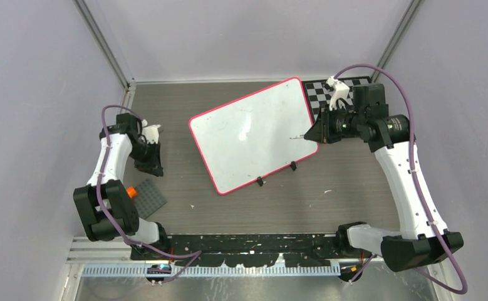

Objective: Write a sentence on the whiteboard
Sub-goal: Place the pen cap at the center of the board.

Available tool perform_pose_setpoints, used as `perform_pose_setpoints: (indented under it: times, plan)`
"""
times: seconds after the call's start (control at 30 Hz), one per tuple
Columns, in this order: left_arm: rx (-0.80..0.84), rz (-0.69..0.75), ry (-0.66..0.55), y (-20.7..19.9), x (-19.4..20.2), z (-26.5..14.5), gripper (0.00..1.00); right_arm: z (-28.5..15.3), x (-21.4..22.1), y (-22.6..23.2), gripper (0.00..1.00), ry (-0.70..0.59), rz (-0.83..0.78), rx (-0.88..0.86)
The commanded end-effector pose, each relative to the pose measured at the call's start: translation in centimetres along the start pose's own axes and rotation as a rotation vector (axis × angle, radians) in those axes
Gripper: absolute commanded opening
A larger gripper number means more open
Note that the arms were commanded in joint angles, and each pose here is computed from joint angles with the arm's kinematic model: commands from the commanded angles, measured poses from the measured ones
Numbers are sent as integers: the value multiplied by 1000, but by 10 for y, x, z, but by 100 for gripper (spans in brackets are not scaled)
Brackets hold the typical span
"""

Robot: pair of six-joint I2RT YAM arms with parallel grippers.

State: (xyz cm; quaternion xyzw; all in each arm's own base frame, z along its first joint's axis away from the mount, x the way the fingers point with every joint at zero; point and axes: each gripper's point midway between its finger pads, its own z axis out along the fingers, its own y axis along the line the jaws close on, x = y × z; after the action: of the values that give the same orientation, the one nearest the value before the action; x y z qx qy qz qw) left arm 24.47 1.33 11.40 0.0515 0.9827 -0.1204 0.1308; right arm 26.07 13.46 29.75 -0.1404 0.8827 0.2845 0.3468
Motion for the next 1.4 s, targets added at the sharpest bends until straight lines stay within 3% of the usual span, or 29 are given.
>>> perform_pose_setpoints:
  times: [0.0, 0.27, 0.43, 0.7, 0.87, 1.13, 1.37]
  plan:
    - [-31, 20, 49, 12, 13, 16, 0, -4, -9, 19, 0, -93, -187, -7]
    - [-62, 63, 102, 26, 22, 33, 0, 8, -9, 39, 0, -124, -295, 21]
    - [-86, 113, 123, 30, 33, 42, 1, 18, -22, 49, 0, -181, -231, -23]
    - [-87, 135, 164, 33, 43, 51, 9, 33, -11, 77, 0, -188, -339, -218]
    - [-59, 134, 156, 31, 37, 53, 10, 44, -4, 86, 0, -177, -480, -220]
    - [-36, 134, 113, 26, 8, 69, 13, 51, -2, 93, 0, -174, -490, -252]
    - [-48, 172, 119, 28, -9, 93, 23, 54, 4, 100, 0, -162, -502, -297]
